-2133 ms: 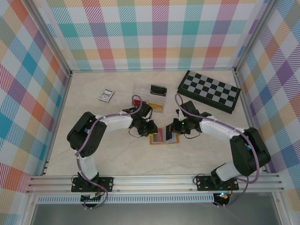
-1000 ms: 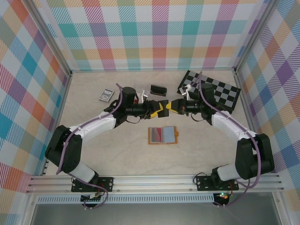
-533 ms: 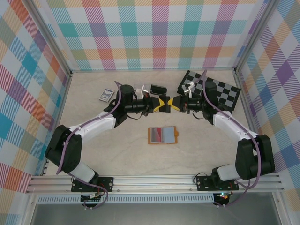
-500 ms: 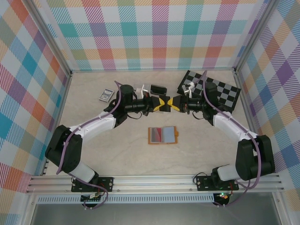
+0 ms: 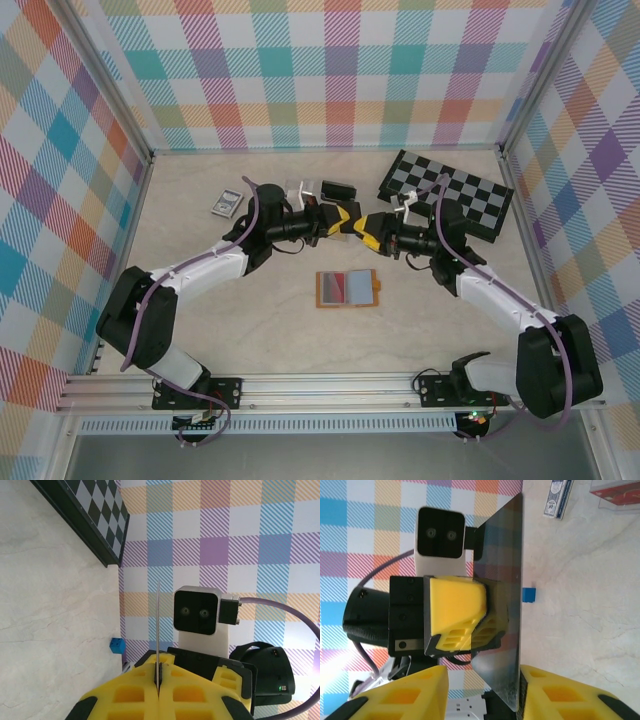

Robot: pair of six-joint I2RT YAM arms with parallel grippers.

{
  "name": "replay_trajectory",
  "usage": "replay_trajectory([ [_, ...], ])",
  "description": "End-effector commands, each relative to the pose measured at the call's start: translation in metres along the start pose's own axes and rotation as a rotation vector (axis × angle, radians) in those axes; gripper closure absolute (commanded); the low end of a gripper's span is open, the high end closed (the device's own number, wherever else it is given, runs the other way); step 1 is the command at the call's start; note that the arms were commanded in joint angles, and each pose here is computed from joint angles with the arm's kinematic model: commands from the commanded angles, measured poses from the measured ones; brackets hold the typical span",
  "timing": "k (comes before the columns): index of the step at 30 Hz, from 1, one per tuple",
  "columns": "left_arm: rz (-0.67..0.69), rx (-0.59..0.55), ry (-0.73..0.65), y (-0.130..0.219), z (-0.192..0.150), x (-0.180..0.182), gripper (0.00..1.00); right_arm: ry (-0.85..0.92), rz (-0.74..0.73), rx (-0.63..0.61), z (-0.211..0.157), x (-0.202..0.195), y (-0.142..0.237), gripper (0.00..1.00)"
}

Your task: Take the credit cards out of the card holder

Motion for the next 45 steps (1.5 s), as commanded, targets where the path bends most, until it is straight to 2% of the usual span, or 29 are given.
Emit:
replay_trajectory([
  [1, -0.036, -0.019, -0.012, 0.001, -0.001, -0.009, 1.00, 0.013, 0.070, -0.061, 0.000, 0.012, 0.002, 0.63],
  [8, -0.027, -0.011, 0.002, 0.003, -0.003, -0.008, 1.00, 0.036, 0.094, -0.083, 0.000, 0.015, 0.000, 0.76],
  [15, -0.009, -0.008, 0.001, 0.006, -0.006, -0.007, 1.00, 0.048, 0.039, -0.114, 0.001, 0.012, -0.002, 0.92],
  [18, 0.026, -0.004, 0.004, 0.009, -0.008, -0.003, 0.84, 0.075, -0.007, -0.123, 0.003, 0.010, -0.004, 0.99],
  [21, 0.115, 0.003, 0.006, 0.018, -0.011, 0.004, 0.65, 0.142, -0.079, -0.129, 0.003, 0.011, -0.005, 1.00],
  [24, 0.286, 0.001, 0.005, 0.036, -0.015, 0.017, 0.40, 0.262, -0.215, -0.139, 0.005, 0.013, -0.004, 1.00],
  [26, 0.404, -0.012, -0.015, 0.051, -0.017, 0.023, 0.20, 0.354, -0.305, -0.151, 0.008, 0.014, -0.003, 1.00],
  [28, 0.515, -0.024, -0.025, 0.069, -0.019, 0.029, 0.11, 0.475, -0.352, -0.136, 0.013, 0.014, -0.006, 1.00],
  [32, 0.665, -0.030, -0.030, 0.100, -0.023, 0.040, 0.00, 0.642, -0.444, -0.086, 0.027, 0.019, -0.017, 1.00],
  [40, 0.807, -0.040, -0.030, 0.135, -0.031, 0.054, 0.00, 1.143, -0.478, 0.073, 0.058, 0.037, -0.049, 1.00],
  [45, 0.816, -0.020, -0.013, 0.135, -0.035, 0.061, 0.00, 1.330, -0.529, 0.150, 0.079, 0.040, -0.066, 1.00],
])
Point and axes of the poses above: each hand's point on the last joint's axis, 136 mm out from that joint toward the fingers, its own y axis back along the fingers, its own x axis along the line the jaws close on, z = x × y, the point moved 10 cm from there along y, back along the fingers, and after that the axes turned 14 degrees about -y, right-handed, at the moved point
